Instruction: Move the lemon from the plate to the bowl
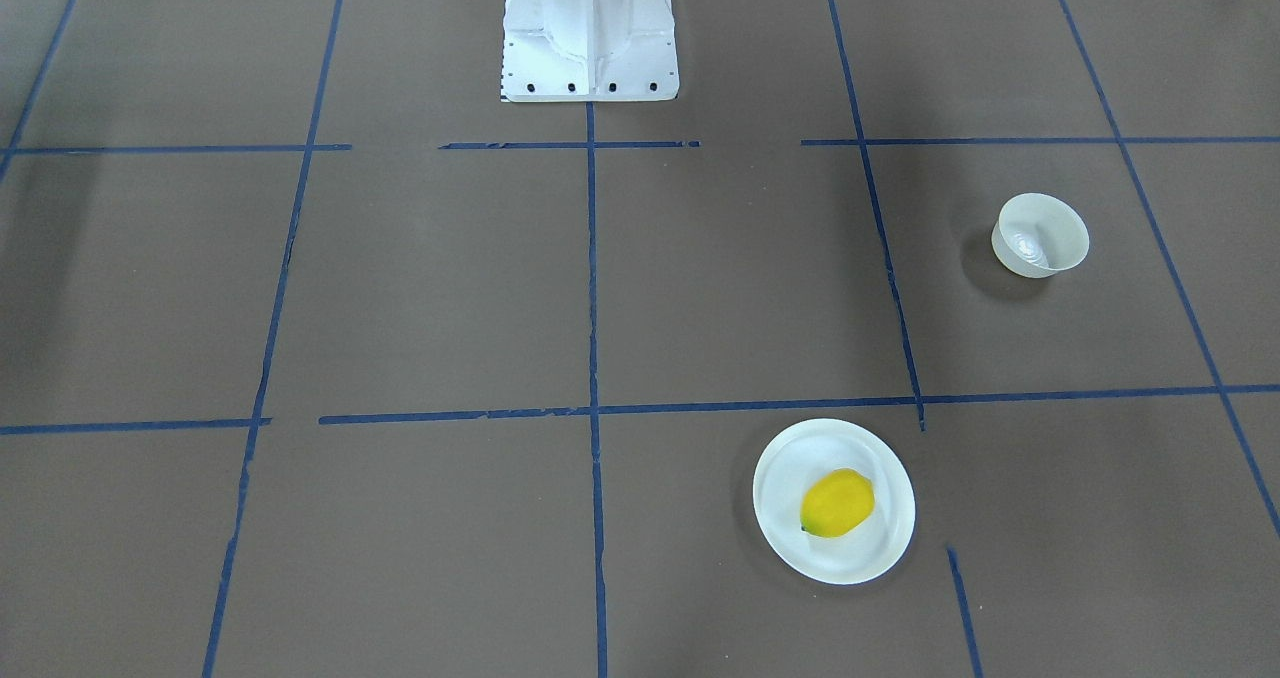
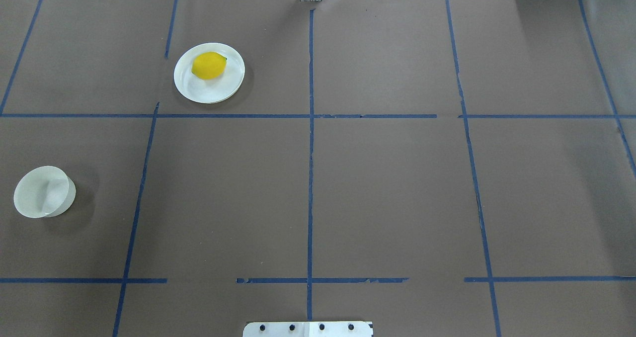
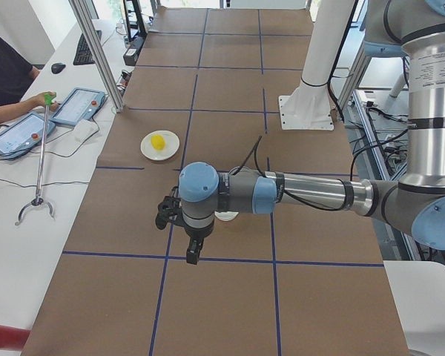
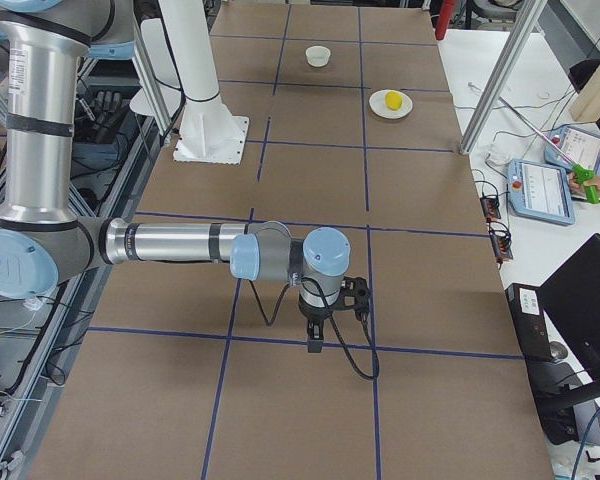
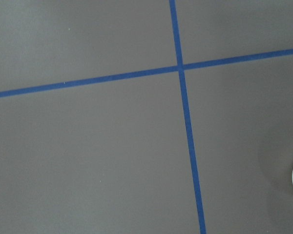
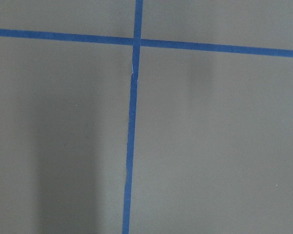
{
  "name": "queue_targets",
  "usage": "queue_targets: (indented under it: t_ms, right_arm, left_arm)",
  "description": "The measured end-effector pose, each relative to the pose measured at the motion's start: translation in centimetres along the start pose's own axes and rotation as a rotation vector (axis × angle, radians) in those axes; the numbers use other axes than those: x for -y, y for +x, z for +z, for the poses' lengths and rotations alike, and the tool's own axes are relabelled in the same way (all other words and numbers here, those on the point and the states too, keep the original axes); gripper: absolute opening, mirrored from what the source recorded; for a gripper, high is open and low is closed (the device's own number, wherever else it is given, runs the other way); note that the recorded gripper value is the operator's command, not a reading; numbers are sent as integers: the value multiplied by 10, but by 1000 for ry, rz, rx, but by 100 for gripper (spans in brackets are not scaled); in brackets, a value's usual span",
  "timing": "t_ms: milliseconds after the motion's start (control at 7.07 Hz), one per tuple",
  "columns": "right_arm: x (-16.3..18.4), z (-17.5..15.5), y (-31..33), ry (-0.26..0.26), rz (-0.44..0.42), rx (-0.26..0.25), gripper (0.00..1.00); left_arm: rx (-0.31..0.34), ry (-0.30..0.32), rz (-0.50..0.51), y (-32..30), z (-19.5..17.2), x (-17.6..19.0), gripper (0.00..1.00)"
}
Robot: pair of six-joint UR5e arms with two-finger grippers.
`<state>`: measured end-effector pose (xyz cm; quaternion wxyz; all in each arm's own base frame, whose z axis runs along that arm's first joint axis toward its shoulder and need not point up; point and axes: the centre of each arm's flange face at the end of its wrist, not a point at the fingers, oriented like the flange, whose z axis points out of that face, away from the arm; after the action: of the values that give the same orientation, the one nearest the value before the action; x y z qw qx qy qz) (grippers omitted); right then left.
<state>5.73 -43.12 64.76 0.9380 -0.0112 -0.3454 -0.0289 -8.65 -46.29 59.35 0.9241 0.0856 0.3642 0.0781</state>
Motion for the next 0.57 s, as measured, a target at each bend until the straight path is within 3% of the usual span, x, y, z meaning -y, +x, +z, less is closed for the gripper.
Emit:
queue_targets:
  t_ms: [566]
  right_arm:
    - [0,0,0,0,0,0,100]
  left_arm:
    - [-73,6,-36,137,0,64,100]
